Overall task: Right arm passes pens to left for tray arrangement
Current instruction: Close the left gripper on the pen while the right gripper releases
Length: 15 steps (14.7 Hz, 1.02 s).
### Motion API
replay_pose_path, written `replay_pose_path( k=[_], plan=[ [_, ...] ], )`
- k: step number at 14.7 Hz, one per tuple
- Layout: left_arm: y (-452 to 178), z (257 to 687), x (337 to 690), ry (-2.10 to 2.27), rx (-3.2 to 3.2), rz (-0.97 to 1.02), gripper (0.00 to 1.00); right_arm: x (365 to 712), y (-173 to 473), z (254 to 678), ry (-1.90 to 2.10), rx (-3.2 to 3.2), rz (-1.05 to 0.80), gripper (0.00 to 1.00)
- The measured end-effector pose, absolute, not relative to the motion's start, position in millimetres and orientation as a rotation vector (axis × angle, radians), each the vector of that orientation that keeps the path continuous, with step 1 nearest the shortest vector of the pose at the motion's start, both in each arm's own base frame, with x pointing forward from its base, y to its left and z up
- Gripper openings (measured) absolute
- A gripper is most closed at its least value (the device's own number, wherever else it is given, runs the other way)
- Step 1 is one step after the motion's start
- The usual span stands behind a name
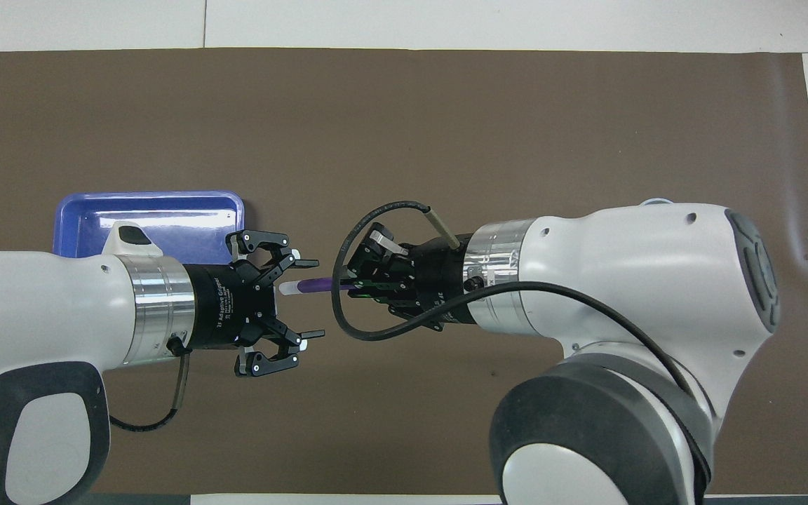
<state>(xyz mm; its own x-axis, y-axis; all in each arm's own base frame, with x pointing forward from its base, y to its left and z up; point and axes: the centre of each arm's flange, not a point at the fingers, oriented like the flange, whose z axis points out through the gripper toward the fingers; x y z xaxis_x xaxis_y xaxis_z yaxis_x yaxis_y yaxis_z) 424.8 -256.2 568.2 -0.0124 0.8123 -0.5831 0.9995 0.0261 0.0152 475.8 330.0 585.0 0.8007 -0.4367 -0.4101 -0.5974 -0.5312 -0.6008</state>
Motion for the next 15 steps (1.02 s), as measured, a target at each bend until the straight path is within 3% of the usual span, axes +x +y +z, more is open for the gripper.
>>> replay_pose_path(
  k=[2, 3, 5, 6, 7, 9, 15],
  plan=[
    [-256.1, 568.2, 424.9, 1.882, 1.833, -0.577, 0.58, 475.8, 330.0, 585.0, 0.759, -2.216, 0.268, 0.17],
    [-256.0, 568.2, 424.9, 1.884, 1.831, -0.578, 0.58, 475.8, 330.1, 584.9, 0.759, -2.216, 0.268, 0.17],
    [-254.9, 568.6, 425.8, 1.888, 1.824, -0.576, 0.44, 475.2, 330.8, 584.4, 0.757, -2.218, 0.272, 0.17],
    [-254.5, 568.5, 426.1, 1.889, 1.822, -0.576, 0.44, 475.1, 330.9, 584.3, 0.757, -2.218, 0.272, 0.17],
    [-253.2, 568.8, 427.1, 1.891, 1.817, -0.573, 0.37, 474.4, 331.3, 583.9, 0.756, -2.221, 0.276, 0.17],
    [-250.4, 569.3, 428.4, 1.891, 1.813, -0.569, 0.17, 473.6, 332.5, 583.4, 0.753, -2.224, 0.280, 0.17],
    [-250.5, 569.2, 428.3, 1.891, 1.813, -0.568, 0.17, 473.8, 332.3, 583.3, 0.753, -2.223, 0.280, 0.17]
  ],
)
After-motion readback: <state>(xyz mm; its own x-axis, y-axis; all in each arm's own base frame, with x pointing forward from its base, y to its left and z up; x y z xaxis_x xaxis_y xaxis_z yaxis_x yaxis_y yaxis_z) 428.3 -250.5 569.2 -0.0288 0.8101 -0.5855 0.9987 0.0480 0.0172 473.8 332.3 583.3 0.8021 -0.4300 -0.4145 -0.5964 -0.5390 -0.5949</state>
